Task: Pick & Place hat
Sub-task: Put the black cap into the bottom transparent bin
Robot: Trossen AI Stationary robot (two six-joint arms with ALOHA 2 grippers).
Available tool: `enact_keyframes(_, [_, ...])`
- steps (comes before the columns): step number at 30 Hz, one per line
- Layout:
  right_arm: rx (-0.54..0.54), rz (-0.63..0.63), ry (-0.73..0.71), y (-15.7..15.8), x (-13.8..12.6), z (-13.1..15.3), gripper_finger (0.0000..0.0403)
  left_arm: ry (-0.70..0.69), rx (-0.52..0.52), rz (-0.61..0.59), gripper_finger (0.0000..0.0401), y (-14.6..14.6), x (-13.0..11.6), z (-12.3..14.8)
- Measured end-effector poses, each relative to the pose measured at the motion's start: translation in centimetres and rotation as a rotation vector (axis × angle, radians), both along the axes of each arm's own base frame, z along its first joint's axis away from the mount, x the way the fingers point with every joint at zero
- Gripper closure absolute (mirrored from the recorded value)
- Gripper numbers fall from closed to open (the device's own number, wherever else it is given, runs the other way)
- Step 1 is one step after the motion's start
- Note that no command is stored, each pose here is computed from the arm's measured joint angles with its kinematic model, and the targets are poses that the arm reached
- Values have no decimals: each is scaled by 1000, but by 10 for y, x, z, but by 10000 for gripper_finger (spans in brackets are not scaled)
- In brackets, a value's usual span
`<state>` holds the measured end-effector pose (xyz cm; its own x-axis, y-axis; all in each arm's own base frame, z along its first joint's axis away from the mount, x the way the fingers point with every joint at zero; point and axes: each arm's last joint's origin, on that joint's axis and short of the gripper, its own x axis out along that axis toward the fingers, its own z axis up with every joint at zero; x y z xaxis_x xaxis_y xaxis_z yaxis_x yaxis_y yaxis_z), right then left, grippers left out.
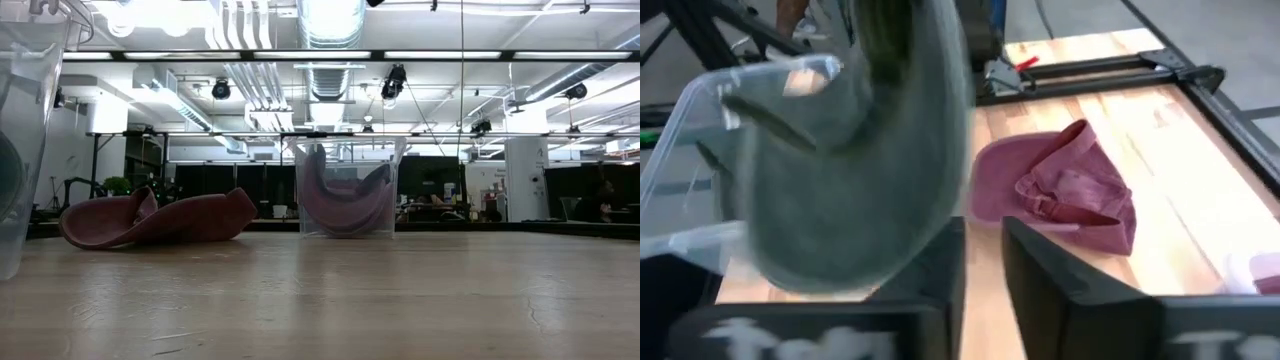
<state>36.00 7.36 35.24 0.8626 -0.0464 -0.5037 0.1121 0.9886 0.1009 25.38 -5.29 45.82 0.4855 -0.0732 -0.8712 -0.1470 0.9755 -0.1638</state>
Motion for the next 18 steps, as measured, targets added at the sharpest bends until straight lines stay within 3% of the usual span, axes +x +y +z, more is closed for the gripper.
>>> enact_keyframes(3, [-7, 1, 20, 0, -1, -2, 293, -24, -78, 22, 397, 0, -9, 7])
enact_keyframes(10, [-96, -26, 92, -3, -5, -9, 205, 70, -376, 38, 397, -9, -19, 9])
enact_keyframes(15, [-133, -111, 185, -8, -9, -19, 175, 215, -462, 68, 397, -24, -16, -11])
enact_keyframes(18, [-127, -123, 203, -8, -10, -26, 166, 315, -452, 72, 397, -35, -15, -31])
